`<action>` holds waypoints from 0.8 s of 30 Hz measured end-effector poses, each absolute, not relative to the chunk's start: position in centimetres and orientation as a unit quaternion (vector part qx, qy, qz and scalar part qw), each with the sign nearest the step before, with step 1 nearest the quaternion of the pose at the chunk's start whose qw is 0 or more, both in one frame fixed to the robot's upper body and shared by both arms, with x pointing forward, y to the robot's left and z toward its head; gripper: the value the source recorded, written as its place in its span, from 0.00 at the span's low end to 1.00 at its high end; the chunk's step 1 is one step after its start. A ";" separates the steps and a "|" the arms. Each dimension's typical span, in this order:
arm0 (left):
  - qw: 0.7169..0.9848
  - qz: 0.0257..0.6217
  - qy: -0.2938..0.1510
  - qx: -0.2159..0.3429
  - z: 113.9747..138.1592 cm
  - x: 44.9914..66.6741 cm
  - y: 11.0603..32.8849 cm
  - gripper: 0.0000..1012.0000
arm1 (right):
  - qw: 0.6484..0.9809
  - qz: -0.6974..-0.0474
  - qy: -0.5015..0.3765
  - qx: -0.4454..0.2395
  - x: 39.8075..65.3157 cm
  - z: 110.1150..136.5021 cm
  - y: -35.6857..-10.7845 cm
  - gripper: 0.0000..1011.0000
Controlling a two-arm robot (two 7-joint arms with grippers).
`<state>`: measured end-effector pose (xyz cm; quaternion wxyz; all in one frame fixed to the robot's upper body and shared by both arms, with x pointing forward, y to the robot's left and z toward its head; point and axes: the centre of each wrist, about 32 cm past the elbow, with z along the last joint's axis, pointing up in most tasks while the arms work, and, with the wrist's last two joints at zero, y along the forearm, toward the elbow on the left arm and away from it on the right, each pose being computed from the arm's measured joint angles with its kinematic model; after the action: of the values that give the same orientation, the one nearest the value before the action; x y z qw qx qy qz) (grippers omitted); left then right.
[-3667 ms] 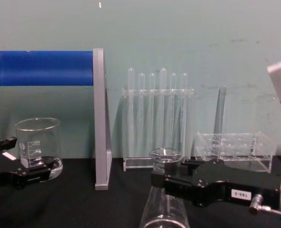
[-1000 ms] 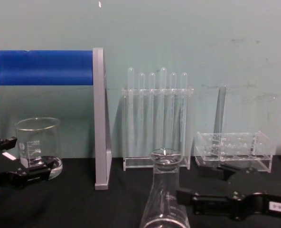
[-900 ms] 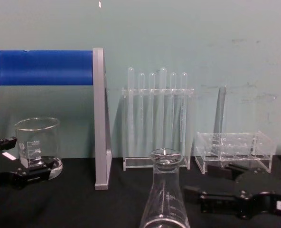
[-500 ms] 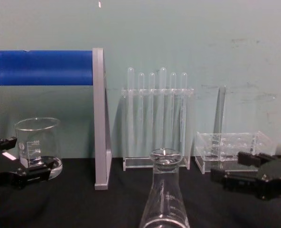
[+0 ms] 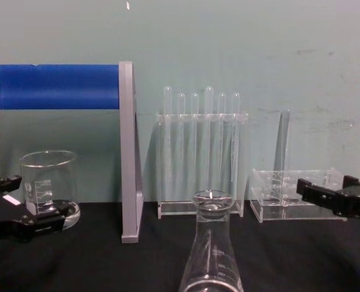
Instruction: Grasp the erlenmeyer flask with one hand, shake it three times, then place it back.
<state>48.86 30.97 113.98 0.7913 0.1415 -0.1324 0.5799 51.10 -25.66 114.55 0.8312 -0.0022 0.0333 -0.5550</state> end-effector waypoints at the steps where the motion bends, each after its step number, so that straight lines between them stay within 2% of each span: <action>1: 0.791 0.580 -0.132 0.142 114.0 48.9 31.0 0.99 | 0.828 -0.559 0.033 -0.003 51.2 114.5 -25.5 0.99; 8: 0.791 0.580 -0.132 0.141 114.0 48.9 31.0 0.99 | 0.811 -0.583 0.029 -0.031 51.9 113.8 -24.3 0.99; 24: 0.791 0.580 -0.132 0.141 114.0 48.9 31.0 0.99 | 0.812 -0.577 0.046 -0.069 52.1 112.5 -23.6 0.99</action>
<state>48.86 30.97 113.98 0.7913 0.1415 -0.1325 0.5799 52.15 -23.59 112.53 0.8124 -0.0686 0.0465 -0.5771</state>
